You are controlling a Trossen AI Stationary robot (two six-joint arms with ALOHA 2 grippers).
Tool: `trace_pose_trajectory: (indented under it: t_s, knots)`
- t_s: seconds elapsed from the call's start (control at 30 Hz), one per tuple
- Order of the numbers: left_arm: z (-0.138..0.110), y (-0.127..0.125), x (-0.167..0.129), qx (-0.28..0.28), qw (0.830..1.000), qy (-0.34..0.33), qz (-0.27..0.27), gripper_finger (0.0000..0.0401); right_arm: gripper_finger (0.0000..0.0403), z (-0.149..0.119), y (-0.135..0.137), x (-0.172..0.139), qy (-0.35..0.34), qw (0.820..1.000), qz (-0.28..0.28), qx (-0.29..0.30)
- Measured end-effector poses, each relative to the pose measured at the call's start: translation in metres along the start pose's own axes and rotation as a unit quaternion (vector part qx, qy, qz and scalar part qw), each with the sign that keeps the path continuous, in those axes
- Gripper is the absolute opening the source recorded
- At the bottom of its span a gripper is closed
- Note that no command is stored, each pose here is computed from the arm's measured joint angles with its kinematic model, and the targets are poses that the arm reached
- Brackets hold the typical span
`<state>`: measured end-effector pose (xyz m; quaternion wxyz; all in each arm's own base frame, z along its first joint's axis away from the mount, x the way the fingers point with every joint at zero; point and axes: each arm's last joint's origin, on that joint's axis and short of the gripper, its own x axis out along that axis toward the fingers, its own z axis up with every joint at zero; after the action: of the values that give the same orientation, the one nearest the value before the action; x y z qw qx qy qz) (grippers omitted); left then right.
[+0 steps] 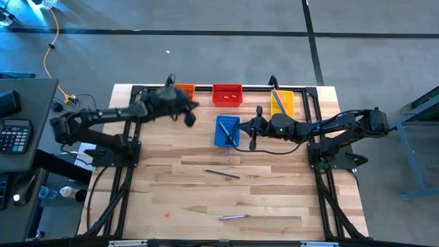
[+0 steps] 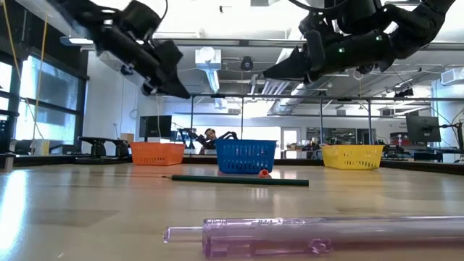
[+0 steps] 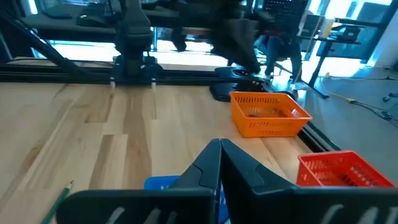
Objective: Sort crayons/erasers/pens/pencils in bins
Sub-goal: Put the orange eraser into the red bin
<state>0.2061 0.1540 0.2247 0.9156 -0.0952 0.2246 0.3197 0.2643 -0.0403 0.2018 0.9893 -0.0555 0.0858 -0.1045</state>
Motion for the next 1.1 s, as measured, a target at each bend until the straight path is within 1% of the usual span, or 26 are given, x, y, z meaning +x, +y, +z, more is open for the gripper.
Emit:
trace_pose_trajectory:
  t_s: [0.07,0.17,0.3,0.43,0.53,0.63,0.7,0.87,0.93,1.1]
  knots:
    - [-0.012,-0.015,-0.003,0.011,0.998,-0.039,-0.044,0.0000,0.0000,0.000,0.000,0.000,0.004,1.000,-0.009,-0.002]
    - [-0.030,-0.033,-0.007,0.024,0.989,-0.108,-0.098,0.0000,0.0000,0.002,0.006,0.003,0.049,0.999,-0.017,-0.010]
    - [-0.053,-0.046,-0.016,0.031,0.971,-0.188,-0.141,0.0000,0.0000,0.013,0.024,0.005,0.146,0.989,-0.012,-0.025]
    - [-0.066,-0.051,-0.026,0.031,0.957,-0.240,-0.163,0.0000,0.0001,0.028,0.049,0.001,0.208,0.978,0.023,0.011]
    - [-0.071,-0.051,-0.029,0.031,0.953,-0.251,-0.167,0.0000,0.0010,0.034,0.068,-0.006,0.245,0.968,0.036,0.044]
    - [-0.074,-0.050,-0.030,0.042,0.953,-0.253,-0.162,0.0000,0.0030,0.040,0.086,-0.006,0.258,0.963,0.023,0.075]
    - [-0.074,-0.050,-0.029,0.046,0.953,-0.253,-0.158,0.0000,0.0049,0.043,0.097,-0.002,0.269,0.959,0.018,0.090]
    - [-0.073,-0.050,-0.030,0.041,0.953,-0.256,-0.159,0.0000,0.0100,0.041,0.120,0.021,0.319,0.944,0.002,0.079]
    - [-0.074,-0.050,-0.030,0.042,0.953,-0.254,-0.159,0.0000,0.0116,0.035,0.126,0.034,0.342,0.936,-0.010,0.088]
    - [-0.074,-0.050,-0.029,0.042,0.954,-0.252,-0.159,0.0000,0.0142,0.013,0.135,0.060,0.414,0.897,-0.036,0.149]
